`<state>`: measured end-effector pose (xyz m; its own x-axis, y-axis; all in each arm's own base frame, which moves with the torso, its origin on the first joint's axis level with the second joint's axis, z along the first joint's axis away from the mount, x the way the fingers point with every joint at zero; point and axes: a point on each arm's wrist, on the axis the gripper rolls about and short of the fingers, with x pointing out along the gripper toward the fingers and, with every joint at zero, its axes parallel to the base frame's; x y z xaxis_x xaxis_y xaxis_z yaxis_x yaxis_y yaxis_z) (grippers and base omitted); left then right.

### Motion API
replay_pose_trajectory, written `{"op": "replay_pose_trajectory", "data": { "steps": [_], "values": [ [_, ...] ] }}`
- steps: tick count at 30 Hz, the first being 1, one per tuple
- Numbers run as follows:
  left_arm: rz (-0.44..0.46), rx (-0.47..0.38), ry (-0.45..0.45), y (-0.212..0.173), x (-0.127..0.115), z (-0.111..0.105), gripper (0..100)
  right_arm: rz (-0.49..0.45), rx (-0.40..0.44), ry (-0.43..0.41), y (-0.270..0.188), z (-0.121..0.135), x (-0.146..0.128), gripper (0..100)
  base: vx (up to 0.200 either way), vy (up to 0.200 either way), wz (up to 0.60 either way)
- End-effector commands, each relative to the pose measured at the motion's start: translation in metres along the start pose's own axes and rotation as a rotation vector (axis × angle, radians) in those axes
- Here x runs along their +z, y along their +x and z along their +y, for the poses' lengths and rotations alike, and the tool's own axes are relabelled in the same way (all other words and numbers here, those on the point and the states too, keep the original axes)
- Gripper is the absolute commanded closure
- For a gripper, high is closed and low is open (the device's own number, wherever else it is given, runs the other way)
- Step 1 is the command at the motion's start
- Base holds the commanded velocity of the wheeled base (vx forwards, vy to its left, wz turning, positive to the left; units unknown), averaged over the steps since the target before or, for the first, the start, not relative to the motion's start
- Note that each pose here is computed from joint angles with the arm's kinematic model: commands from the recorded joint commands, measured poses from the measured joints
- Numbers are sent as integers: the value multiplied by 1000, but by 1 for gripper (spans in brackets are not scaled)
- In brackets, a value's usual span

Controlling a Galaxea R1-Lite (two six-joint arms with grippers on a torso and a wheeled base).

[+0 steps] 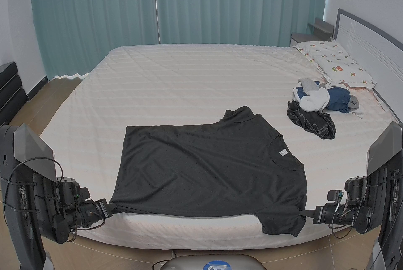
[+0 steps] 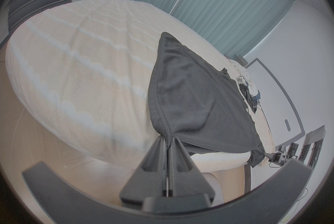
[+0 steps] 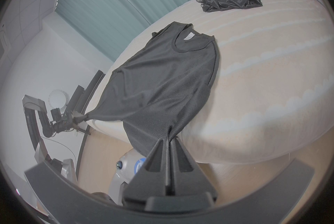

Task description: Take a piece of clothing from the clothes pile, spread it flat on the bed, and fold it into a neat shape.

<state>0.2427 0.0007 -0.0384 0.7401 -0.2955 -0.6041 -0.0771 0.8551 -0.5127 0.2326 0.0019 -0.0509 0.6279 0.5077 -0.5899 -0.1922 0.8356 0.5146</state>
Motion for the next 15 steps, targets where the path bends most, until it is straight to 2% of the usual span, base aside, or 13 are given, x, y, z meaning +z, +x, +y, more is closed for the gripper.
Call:
{"op": "replay_pose_trajectory", "data": {
  "steps": [1,6,15],
  "values": [
    [-51,-12,14,-9,8,-4,100,14,-2,-12,-9,4,-5,100,0,0,0],
    [-58,-13,27,-15,9,-7,100,30,41,-11,-17,9,-7,100,0,0,0],
    [-50,42,80,-15,5,-1,100,57,38,-46,-18,8,-13,100,0,0,0]
  ]
}}
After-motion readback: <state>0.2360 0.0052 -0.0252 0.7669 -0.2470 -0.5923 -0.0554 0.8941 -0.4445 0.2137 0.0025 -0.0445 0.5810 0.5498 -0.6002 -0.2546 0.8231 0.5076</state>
